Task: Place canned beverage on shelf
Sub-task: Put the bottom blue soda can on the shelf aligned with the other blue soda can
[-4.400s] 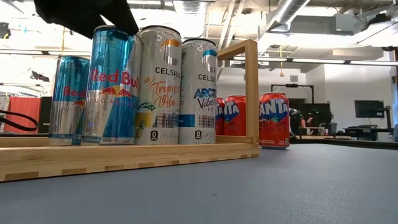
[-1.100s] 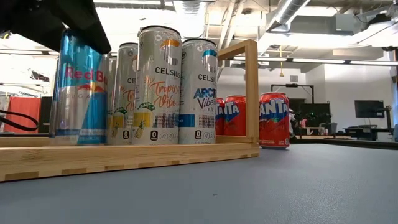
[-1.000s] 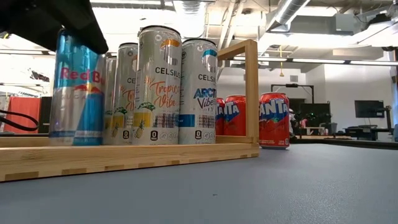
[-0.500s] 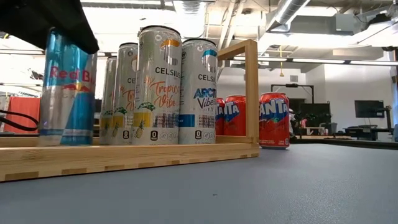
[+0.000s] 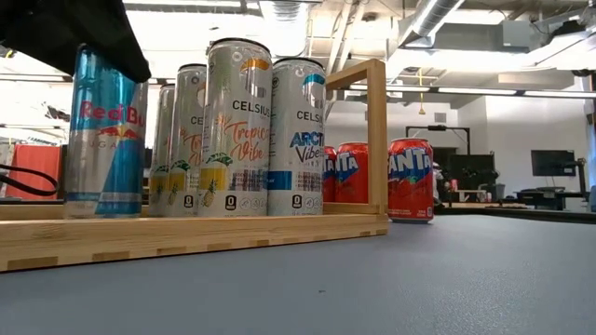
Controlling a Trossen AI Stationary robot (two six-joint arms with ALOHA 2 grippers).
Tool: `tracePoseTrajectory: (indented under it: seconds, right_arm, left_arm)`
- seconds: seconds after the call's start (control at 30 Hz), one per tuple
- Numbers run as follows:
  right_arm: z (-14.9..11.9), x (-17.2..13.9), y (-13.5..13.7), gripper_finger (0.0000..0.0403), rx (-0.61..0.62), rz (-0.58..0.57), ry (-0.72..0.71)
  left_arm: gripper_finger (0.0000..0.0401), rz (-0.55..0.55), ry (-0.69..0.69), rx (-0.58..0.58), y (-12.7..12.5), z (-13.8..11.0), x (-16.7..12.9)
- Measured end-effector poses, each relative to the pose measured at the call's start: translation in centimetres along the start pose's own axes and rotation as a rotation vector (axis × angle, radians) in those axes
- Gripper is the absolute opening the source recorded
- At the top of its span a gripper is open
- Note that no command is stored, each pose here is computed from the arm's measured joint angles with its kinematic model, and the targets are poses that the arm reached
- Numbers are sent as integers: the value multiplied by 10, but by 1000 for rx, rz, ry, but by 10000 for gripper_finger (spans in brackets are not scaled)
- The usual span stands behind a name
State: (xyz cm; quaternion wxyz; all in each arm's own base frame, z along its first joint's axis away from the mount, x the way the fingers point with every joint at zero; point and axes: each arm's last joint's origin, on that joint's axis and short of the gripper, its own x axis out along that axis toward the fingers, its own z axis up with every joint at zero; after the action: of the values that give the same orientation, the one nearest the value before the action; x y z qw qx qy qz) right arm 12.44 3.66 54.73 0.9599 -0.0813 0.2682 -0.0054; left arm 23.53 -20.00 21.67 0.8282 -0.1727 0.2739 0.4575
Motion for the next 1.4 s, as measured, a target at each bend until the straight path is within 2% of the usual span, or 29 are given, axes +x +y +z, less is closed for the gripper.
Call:
tracePoseTrajectory:
  seconds: [0.73, 1.0, 1.4]
  right_arm:
    - [0, 0, 0, 270, 1, 0, 0]
    - [0, 0, 0, 270, 8, 1, 0]
    - [0, 0, 0, 270, 7, 0, 0]
  left_arm:
    - [228, 20, -14, 6, 0, 4, 5]
    - [228, 29, -7, -17, -7, -8, 12]
    - [240, 20, 3, -48, -9, -9, 10]
